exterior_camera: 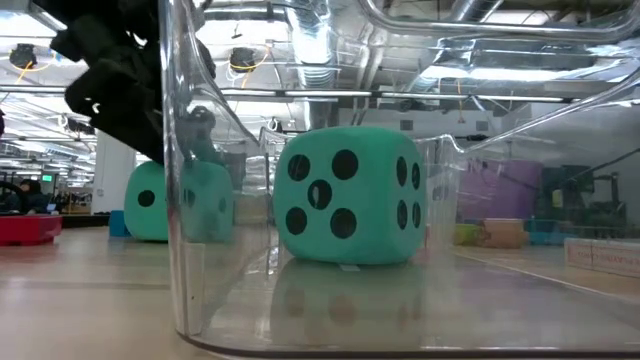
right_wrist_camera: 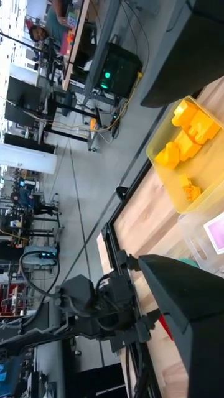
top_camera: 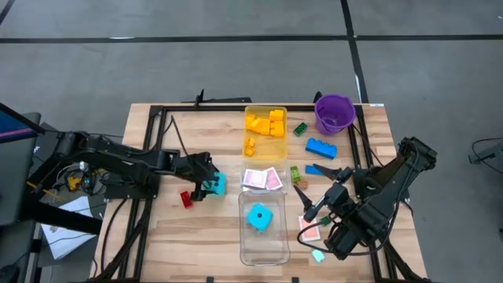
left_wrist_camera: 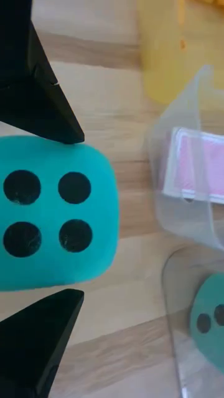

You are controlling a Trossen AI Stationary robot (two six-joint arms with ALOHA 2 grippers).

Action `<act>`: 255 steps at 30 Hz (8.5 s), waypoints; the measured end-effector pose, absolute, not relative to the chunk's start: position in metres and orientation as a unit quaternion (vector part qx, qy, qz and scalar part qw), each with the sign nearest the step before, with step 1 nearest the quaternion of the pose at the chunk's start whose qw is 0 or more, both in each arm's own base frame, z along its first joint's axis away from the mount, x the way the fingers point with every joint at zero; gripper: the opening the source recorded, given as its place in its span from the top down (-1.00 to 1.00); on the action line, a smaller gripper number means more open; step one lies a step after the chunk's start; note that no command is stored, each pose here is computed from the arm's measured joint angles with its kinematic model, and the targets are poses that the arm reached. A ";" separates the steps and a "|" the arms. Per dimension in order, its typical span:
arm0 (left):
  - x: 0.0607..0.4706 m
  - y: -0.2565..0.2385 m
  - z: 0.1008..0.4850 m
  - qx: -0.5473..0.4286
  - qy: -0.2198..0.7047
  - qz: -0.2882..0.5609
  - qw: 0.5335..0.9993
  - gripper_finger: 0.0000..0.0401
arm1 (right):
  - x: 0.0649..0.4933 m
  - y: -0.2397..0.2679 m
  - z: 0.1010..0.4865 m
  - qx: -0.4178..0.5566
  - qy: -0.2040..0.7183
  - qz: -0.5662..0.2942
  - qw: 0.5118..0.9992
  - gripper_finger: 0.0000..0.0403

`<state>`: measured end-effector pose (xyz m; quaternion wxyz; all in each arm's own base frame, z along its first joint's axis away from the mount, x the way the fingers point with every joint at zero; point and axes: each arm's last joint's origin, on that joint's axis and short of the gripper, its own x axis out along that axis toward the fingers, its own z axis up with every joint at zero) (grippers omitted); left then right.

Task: Pick & Place Toys
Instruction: Put the blue dice into the bottom transparent bin

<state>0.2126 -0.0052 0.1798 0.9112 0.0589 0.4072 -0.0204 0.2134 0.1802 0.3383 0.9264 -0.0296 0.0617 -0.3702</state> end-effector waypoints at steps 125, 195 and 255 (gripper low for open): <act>0.197 -0.050 0.184 -0.030 0.381 0.116 0.917 -0.99 | 0.214 0.181 0.336 -0.015 0.092 -0.367 0.925 -0.97; 0.188 -0.039 0.174 -0.086 0.325 -0.040 0.941 -0.82 | 0.214 0.181 0.336 -0.015 0.094 -0.367 0.925 -0.97; 0.339 -0.169 0.192 0.016 0.188 -0.195 0.963 -0.81 | 0.214 0.180 0.335 -0.015 0.107 -0.367 0.924 -0.97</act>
